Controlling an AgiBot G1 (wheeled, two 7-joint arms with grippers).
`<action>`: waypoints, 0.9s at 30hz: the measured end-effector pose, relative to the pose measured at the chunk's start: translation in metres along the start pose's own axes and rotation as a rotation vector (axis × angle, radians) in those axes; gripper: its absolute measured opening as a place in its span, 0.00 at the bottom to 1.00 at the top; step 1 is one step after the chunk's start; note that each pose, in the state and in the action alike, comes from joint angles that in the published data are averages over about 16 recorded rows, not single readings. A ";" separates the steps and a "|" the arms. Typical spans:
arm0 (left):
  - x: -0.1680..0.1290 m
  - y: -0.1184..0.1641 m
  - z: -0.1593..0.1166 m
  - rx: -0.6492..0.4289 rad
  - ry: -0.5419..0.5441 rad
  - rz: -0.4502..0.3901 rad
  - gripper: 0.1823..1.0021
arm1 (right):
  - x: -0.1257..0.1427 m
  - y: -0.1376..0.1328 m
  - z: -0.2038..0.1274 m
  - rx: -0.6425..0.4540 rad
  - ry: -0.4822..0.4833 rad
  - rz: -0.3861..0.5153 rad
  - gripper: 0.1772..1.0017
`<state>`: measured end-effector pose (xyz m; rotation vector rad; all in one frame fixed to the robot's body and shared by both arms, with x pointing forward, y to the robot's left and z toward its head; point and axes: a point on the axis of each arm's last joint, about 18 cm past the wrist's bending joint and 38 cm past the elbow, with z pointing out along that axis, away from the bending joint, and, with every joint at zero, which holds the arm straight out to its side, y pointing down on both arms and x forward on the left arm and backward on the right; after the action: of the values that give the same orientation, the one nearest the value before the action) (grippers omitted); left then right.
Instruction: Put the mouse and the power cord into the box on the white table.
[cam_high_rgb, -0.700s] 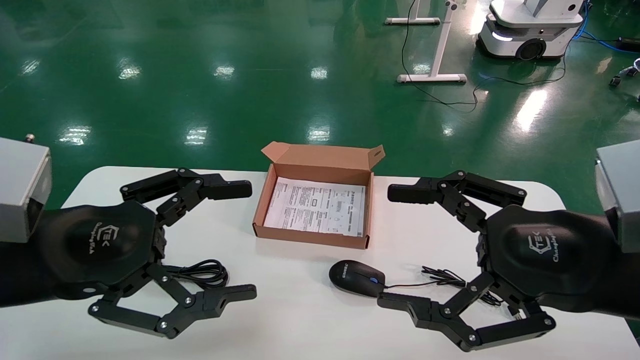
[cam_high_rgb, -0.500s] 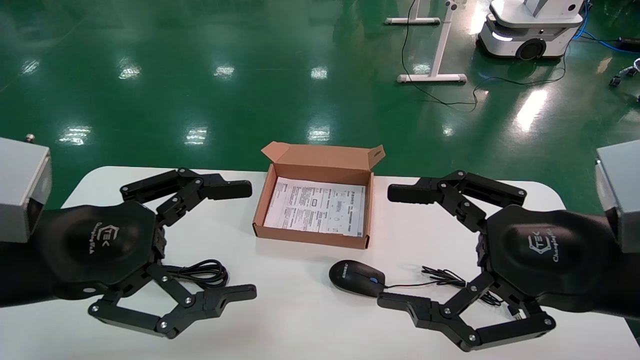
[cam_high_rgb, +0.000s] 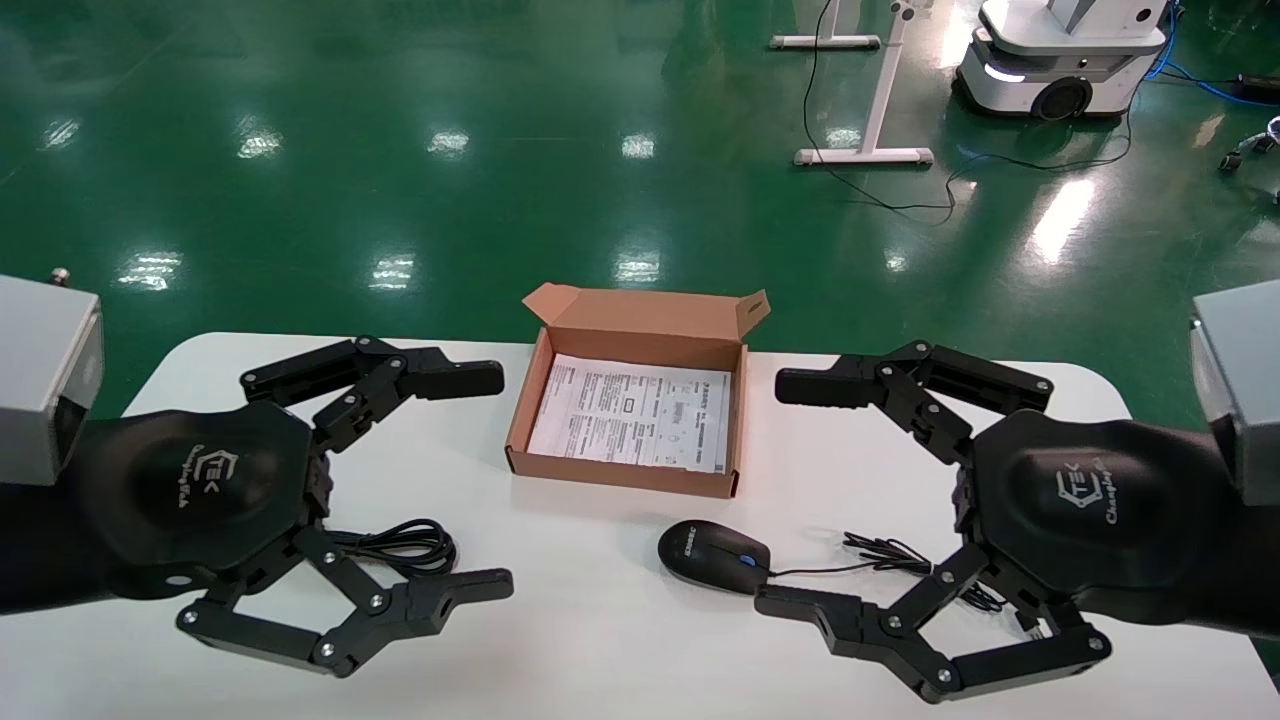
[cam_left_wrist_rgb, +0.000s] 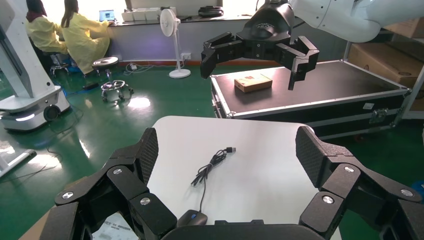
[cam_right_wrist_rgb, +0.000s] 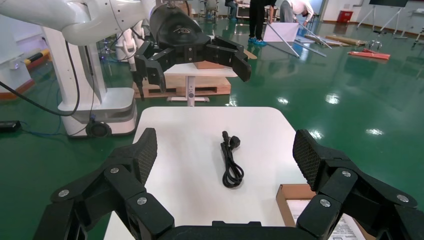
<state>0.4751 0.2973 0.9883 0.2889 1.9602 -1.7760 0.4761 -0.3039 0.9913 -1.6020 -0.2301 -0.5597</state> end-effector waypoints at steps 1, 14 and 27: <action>0.001 0.001 0.001 -0.012 0.010 0.000 1.00 | 0.000 0.001 -0.001 -0.005 0.001 -0.003 1.00; -0.002 0.030 0.024 -0.363 0.162 0.051 1.00 | 0.013 0.038 -0.030 -0.226 0.014 -0.167 1.00; -0.056 0.080 -0.002 -0.838 0.176 0.164 1.00 | 0.055 0.116 -0.067 -0.596 0.002 -0.378 1.00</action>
<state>0.5598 0.3193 0.9454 0.3020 2.5164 -0.7334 0.5634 -0.3932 0.9174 -2.1508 -0.3950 -0.9865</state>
